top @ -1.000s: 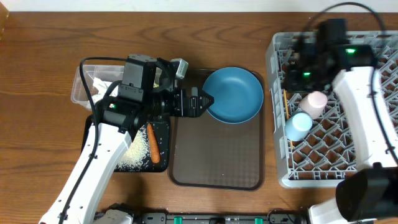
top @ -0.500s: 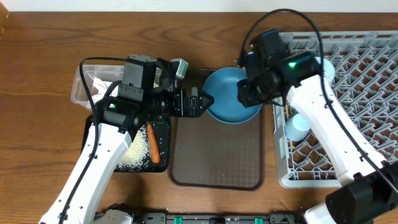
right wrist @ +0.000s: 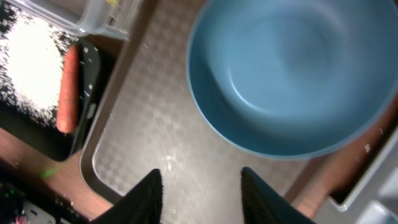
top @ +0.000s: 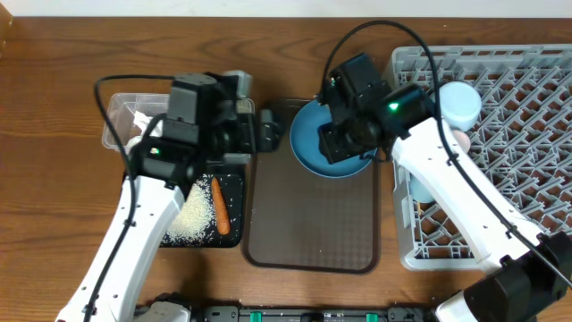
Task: Sort waste into correct bins and load items into the dishwasher rack
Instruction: 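Move the right gripper left from the rack to the blue plate, then grasp the rim of the blue plate with the right gripper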
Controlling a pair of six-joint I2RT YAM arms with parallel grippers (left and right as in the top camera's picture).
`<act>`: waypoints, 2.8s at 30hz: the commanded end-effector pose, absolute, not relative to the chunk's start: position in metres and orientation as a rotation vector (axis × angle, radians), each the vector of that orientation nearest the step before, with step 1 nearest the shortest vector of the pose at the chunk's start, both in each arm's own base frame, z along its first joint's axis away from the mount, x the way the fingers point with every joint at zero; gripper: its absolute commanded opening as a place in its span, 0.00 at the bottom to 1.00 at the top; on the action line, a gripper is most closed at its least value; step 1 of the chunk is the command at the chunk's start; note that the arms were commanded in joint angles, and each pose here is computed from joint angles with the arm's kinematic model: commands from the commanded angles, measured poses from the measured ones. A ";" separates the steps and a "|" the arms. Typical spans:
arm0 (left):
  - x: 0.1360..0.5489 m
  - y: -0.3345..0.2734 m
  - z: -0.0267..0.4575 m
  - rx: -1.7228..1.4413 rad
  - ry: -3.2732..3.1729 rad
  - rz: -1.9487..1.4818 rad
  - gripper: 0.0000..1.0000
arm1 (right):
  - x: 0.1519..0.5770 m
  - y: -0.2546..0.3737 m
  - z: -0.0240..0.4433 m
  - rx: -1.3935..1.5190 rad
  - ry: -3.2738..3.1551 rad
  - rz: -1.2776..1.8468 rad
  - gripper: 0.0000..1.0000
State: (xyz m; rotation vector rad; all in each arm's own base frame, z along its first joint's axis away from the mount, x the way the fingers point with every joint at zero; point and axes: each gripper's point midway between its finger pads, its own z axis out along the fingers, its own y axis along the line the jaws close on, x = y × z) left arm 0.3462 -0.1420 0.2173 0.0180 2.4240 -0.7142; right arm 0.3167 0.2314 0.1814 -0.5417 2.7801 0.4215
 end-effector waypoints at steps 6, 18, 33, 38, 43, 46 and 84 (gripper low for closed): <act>0.366 -0.025 0.198 -0.359 2.427 -0.289 1.00 | 0.317 0.255 0.150 -0.634 2.695 0.296 0.57; 0.366 -0.005 0.197 -0.427 2.419 -0.263 1.00 | 0.330 0.260 0.088 -0.604 2.567 0.247 0.67; 0.366 -0.005 0.197 -0.427 2.419 -0.263 1.00 | 0.338 0.271 0.058 -0.527 2.433 0.370 0.57; 0.366 -0.005 0.197 -0.427 2.419 -0.263 1.00 | 0.344 0.273 0.052 -0.517 2.418 0.356 0.56; 0.366 -0.005 0.197 -0.427 2.419 -0.264 1.00 | 0.350 0.270 0.042 -0.502 2.419 0.317 0.55; 0.366 -0.005 0.197 -0.427 2.419 -0.263 1.00 | 0.352 0.271 0.034 -0.502 2.424 0.309 0.54; 0.366 -0.005 0.197 -0.427 2.419 -0.264 1.00 | 0.344 0.321 0.114 -0.598 2.202 0.748 0.01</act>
